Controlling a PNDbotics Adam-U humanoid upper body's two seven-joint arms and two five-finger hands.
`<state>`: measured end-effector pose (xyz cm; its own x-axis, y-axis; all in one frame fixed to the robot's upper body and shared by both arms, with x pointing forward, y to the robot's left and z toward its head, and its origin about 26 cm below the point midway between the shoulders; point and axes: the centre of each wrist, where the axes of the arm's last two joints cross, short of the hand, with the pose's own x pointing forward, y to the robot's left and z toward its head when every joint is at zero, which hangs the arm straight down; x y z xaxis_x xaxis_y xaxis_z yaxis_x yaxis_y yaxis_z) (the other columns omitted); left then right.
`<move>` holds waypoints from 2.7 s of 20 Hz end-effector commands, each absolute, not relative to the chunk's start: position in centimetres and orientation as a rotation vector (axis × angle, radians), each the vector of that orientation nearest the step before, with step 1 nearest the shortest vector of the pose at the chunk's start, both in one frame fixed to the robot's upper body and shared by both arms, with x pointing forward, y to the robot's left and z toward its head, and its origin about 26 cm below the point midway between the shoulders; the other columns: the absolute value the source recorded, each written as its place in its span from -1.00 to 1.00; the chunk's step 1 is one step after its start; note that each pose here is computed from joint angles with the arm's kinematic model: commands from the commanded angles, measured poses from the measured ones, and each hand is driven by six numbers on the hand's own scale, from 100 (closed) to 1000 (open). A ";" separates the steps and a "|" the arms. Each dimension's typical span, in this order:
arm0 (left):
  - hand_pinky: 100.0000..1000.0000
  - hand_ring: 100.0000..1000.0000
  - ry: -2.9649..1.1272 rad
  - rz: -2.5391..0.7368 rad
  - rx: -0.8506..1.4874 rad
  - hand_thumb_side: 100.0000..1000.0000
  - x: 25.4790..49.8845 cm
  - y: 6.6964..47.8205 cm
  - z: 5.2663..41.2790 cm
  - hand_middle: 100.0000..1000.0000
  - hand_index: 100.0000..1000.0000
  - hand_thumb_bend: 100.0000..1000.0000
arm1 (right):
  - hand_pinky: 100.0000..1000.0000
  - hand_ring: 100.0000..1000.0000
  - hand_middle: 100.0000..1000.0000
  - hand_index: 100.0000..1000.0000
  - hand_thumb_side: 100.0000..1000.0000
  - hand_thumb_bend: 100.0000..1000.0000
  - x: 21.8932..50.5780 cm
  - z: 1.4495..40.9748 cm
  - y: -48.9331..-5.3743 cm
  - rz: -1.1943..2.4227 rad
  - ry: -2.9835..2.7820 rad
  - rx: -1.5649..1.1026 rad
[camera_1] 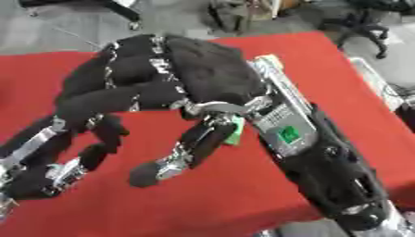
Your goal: Pick up the objects with one hand, pass them to the other hand, and then place them into the box on the other side of the table.
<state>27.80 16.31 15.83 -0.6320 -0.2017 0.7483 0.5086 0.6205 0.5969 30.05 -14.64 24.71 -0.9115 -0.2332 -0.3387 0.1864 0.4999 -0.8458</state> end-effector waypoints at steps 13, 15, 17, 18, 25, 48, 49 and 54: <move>0.81 0.33 -2.104 -0.774 -0.024 0.30 28.3 19.5 16.6 -0.10 -0.05 -0.68 | 0.85 0.55 0.48 0.90 -0.33 -0.46 33.6 18.6 -25.9 -1.915 2.624 0.245; 0.81 0.33 -2.110 -0.737 -0.017 0.31 28.2 19.5 16.3 -0.09 -0.05 -0.68 | 0.88 0.54 0.48 0.89 -0.29 -0.44 34.4 17.8 -26.4 -2.014 2.638 0.280; 0.82 0.33 -2.108 -0.720 -0.017 0.31 28.1 19.4 16.1 -0.09 -0.05 -0.68 | 0.92 0.54 0.47 0.90 -0.25 -0.41 35.2 17.1 -26.5 -2.105 2.646 0.309; 0.82 0.33 -2.107 -0.716 -0.018 0.31 28.1 19.4 16.0 -0.09 -0.05 -0.68 | 0.93 0.55 0.48 0.90 -0.23 -0.40 35.7 16.8 -26.6 -2.156 2.641 0.327; 0.82 0.33 -2.105 -0.705 -0.023 0.31 28.0 19.1 15.8 -0.09 -0.04 -0.68 | 0.92 0.59 0.49 0.92 -0.18 -0.34 38.4 14.4 -27.5 -2.517 2.532 0.445; 0.81 0.32 -2.094 -0.729 -0.052 0.32 27.8 18.3 15.5 -0.10 -0.03 -0.68 | 0.71 0.50 0.28 0.83 -0.29 -0.32 42.2 9.3 -30.5 -2.807 2.384 0.828; 0.81 0.32 -2.093 -0.727 -0.049 0.32 27.8 18.4 15.5 -0.10 -0.04 -0.67 | 0.70 0.48 0.22 0.81 -0.30 -0.33 42.2 9.3 -30.4 -2.790 2.385 0.846; 0.80 0.31 -2.090 -0.715 -0.037 0.30 27.8 18.3 15.4 -0.11 -0.04 -0.64 | 0.61 0.34 -0.11 0.60 -0.45 -0.41 42.2 9.9 -29.8 -2.636 2.442 0.914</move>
<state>27.90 18.29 14.83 -0.5766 -0.2353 0.7824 0.2987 0.8307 0.4699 41.92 -29.55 8.40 -0.7313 0.6786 0.0679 -0.1387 -0.0505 -0.9890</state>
